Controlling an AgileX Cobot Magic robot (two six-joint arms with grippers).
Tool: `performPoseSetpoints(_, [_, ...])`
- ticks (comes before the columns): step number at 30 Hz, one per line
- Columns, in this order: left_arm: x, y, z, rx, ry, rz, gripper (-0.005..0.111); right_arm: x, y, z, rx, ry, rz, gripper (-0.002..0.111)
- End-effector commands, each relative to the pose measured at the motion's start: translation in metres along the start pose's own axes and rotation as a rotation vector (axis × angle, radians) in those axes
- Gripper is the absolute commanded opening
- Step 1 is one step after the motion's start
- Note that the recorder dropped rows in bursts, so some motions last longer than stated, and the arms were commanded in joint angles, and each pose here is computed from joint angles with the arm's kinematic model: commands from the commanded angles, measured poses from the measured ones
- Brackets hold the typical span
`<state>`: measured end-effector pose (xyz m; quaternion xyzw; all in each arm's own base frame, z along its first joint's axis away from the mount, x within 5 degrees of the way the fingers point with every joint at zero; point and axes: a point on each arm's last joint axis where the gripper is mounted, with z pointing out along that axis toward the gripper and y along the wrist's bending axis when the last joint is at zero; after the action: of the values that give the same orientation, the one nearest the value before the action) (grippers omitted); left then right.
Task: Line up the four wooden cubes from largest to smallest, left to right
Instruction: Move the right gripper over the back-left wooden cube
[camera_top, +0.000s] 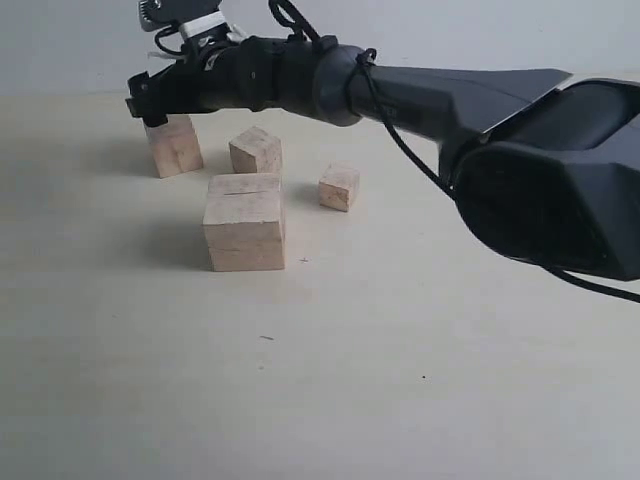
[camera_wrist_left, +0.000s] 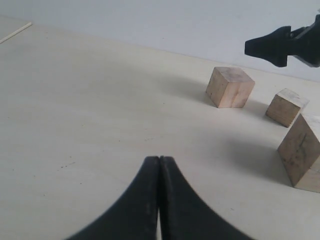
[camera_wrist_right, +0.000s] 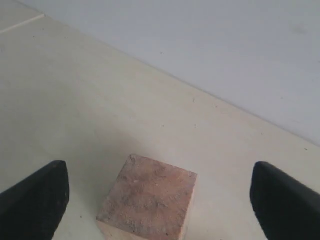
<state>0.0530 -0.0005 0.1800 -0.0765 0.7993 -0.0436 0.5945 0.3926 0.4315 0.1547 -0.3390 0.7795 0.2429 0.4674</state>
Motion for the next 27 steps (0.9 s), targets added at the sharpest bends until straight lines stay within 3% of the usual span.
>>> performPoseSetpoints(1, [0.000,0.000,0.000,0.004,-0.017,0.004,0.000,0.001,0.004,0.003,0.003,-0.028,-0.022,0.092])
performPoseSetpoints(13, [0.000,0.000,0.000,0.004,-0.017,0.004,0.000,0.010,0.002,0.009,0.011,-0.032,-0.013,0.089])
performPoseSetpoints(20, [-0.001,0.000,0.000,0.004,-0.021,0.004,0.000,0.019,0.002,0.015,0.012,-0.042,0.073,0.085])
performPoseSetpoints(27, [-0.001,0.000,0.000,0.004,-0.021,0.004,0.000,0.017,0.015,0.013,-0.023,-0.007,0.064,0.085])
